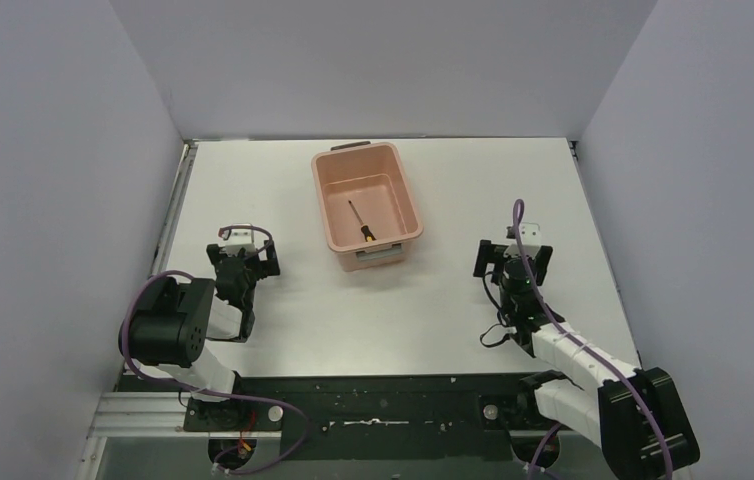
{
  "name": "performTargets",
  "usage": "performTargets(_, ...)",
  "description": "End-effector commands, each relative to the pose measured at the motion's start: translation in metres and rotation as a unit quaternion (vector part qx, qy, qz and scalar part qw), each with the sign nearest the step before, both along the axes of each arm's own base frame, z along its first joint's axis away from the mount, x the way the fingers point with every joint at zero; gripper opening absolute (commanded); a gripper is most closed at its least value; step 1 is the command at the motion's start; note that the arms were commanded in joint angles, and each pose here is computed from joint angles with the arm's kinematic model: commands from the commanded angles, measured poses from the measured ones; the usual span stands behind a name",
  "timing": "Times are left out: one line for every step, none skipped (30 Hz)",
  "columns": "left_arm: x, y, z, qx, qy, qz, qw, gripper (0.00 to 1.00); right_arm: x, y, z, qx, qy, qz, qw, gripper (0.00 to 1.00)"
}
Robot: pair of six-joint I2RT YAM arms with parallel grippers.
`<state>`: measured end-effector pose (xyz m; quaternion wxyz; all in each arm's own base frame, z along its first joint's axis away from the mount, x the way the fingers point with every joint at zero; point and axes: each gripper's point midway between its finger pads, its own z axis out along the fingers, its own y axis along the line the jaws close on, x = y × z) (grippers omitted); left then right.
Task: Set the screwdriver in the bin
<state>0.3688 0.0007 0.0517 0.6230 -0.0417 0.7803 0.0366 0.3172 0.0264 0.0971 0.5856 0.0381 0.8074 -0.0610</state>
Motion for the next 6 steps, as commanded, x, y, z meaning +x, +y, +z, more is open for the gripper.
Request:
performTargets(0.0117, -0.0009, 0.0220, 0.003, -0.040, -0.004, 0.999, 0.97, 0.0140, -0.0056, 0.0385, 0.026, -0.083, -0.026, 0.996, 1.00)
performTargets(0.0120, -0.0008, 0.0215, 0.004, -0.039, -0.004, 0.999, 0.97, 0.0142, -0.0055, 0.0389, 0.027, -0.084, -0.026, 0.996, 1.00)
performTargets(0.0119, -0.0007, 0.0215, 0.003, -0.039, -0.004, 0.999, 0.97, 0.0144, -0.0051, 0.0390, 0.029, -0.084, -0.025, 0.996, 1.00)
performTargets(0.0118, -0.0007, 0.0215, 0.003, -0.039, -0.004, 0.999, 0.97, 0.0145, -0.0042, 0.0390, 0.029, -0.084, -0.023, 0.996, 1.00)
performTargets(0.0115, -0.0006, 0.0219, 0.003, -0.040, -0.004, 0.999, 0.97, 0.0146, -0.0040, 0.0386, 0.029, -0.084, -0.022, 0.996, 1.00)
performTargets(0.0113, -0.0011, 0.0216, 0.003, -0.039, -0.005, 0.999, 0.97, 0.0148, -0.0037, 0.0386, 0.029, -0.083, -0.021, 0.996, 1.00)
